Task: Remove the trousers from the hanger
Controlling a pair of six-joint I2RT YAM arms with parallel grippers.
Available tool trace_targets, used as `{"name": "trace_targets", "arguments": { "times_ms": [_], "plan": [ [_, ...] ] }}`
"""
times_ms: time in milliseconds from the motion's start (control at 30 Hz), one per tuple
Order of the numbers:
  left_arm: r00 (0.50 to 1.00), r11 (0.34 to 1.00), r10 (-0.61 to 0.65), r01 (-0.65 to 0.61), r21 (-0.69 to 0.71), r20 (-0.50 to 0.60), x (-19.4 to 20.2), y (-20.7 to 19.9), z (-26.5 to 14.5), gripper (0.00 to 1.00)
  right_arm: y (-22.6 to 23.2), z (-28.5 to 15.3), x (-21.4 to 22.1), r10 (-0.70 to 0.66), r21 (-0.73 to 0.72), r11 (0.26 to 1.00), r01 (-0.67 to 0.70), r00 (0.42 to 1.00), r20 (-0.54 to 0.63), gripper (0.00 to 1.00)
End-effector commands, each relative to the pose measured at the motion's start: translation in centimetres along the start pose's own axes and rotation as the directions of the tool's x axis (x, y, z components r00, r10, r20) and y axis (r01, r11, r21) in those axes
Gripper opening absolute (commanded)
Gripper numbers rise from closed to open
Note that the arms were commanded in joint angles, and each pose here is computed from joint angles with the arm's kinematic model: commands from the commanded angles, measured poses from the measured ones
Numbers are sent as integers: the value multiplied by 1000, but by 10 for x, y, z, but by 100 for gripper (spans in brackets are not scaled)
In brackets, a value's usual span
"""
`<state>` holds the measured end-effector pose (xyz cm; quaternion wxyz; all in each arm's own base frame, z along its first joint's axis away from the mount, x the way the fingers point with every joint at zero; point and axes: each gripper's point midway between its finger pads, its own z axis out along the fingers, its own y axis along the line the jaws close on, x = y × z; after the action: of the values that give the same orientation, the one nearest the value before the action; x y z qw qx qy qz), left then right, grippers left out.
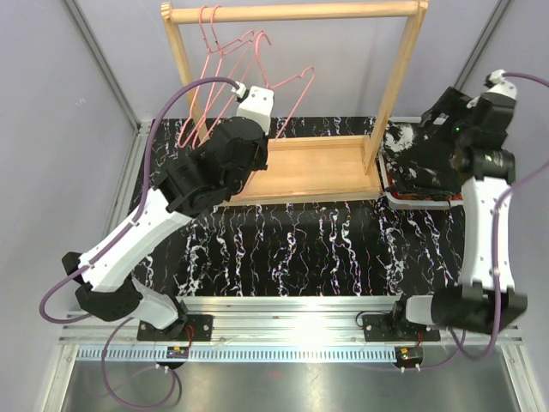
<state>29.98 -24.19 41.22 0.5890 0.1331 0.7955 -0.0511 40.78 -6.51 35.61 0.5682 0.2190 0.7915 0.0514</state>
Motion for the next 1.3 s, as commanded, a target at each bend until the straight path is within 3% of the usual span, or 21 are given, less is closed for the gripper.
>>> {"name": "trace_targets", "arguments": {
  "times_ms": [0,133,300,467,600,733,967,1133,1233,1267],
  "plan": [
    [982,998,-15,25,-52,186,-61,14,-2,0,35,-53,-8,18,-189,982,-10,999,42,99],
    [982,997,-3,18,-77,190,-76,20,16,0,58,-100,13,64,-356,934,-45,997,42,100],
    [980,984,33,2,-176,197,-88,40,43,0,82,-169,35,71,-560,828,8,990,120,99],
    [972,977,21,30,-211,234,-93,61,70,0,87,-206,40,96,-613,790,23,982,161,99],
    [976,975,13,35,-220,216,-86,78,94,0,97,-220,45,111,-672,740,4,986,128,99],
    [978,976,-8,53,-209,209,-83,85,109,0,110,-222,66,172,-765,634,-113,985,-3,99],
    [994,980,-2,23,-196,105,-54,78,132,0,104,-218,81,148,-745,656,-118,989,-26,99],
    [991,976,-77,97,-194,106,-47,79,123,0,95,-212,90,79,-703,707,-80,996,-34,99],
    [984,974,-111,135,-184,137,-55,83,108,12,91,-211,91,65,-676,734,-68,997,-31,99],
    [983,974,-118,142,-176,140,-54,82,106,31,91,-212,92,59,-676,734,-66,998,-33,99]
  ]
}}
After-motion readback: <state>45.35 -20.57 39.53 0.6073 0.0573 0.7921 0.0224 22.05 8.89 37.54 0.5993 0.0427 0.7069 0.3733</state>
